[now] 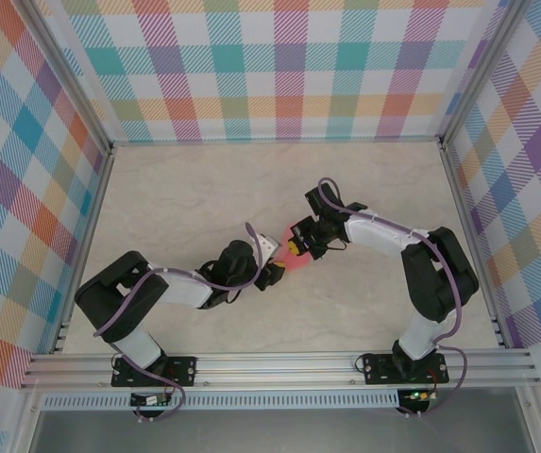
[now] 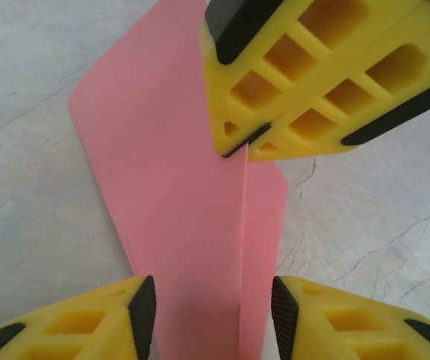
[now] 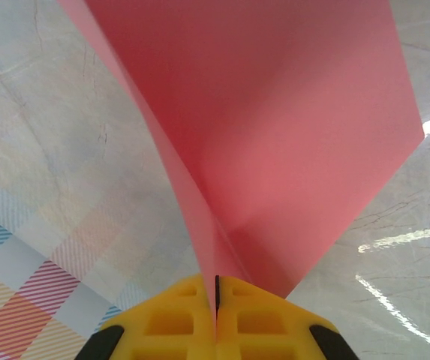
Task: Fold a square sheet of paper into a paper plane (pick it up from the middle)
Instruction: Fourth fold the wing at the center of the table.
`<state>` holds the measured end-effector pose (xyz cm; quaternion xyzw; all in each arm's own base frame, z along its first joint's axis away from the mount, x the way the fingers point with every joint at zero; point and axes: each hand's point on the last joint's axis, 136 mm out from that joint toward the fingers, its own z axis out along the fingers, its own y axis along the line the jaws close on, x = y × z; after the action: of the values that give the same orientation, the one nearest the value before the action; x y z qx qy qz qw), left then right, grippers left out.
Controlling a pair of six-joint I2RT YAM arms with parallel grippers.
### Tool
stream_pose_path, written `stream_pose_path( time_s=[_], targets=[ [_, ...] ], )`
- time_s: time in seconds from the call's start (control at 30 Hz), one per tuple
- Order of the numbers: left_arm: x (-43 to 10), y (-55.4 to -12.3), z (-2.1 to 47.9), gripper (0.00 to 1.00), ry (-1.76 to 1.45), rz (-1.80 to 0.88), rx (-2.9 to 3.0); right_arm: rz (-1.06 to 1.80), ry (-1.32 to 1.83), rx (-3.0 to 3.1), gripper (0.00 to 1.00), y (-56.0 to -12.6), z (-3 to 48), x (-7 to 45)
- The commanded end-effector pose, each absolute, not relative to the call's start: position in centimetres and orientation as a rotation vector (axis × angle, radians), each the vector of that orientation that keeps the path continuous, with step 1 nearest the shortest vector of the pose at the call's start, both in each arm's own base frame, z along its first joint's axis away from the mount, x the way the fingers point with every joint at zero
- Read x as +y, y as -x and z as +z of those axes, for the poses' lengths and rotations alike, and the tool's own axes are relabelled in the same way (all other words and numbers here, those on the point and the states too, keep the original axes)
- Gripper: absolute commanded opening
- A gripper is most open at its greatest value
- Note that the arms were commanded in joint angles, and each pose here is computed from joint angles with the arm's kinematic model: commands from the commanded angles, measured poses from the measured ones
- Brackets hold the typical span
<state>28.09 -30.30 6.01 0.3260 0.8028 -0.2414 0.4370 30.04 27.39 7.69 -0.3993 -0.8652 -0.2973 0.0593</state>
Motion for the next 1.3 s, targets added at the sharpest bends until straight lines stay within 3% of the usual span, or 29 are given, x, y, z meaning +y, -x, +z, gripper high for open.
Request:
stream_pose_path(
  time_s=[0.0,0.17,0.37,0.5,0.8,1.1,1.27],
  targets=[
    [-31.3,-28.1,6.4,0.42,-0.855,-0.596,1.93,-0.912,1.231,-2.56,0.03,-29.8,7.9,27.6],
    [-31.3,-28.0,6.2,0.31,-0.861,-0.598,1.931,-0.909,1.219,-2.553,0.09,-29.7,7.8,27.6],
    [-31.4,-27.8,6.1,0.19,-0.88,-0.601,1.932,-0.886,1.146,-2.58,0.32,-29.4,7.7,27.6],
    [-31.3,-27.5,5.7,0.17,-0.907,-0.599,1.938,-0.842,1.107,-2.606,0.36,-29.0,7.3,27.1],
    [-31.0,-26.5,5.2,0.17,-1.0,-0.578,1.938,-0.782,1.07,-2.62,0.32,-28.9,7.2,26.2],
    [-31.6,-26.3,6.0,0.21,-0.994,-0.629,1.92,-0.779,1.045,-2.615,0.13,-29.4,7.1,26.6],
    [-32.5,-27.1,6.9,0.23,-0.938,-0.674,1.917,-0.774,1.045,-2.613,0.1,-29.2,7.2,26.5]
  ],
)
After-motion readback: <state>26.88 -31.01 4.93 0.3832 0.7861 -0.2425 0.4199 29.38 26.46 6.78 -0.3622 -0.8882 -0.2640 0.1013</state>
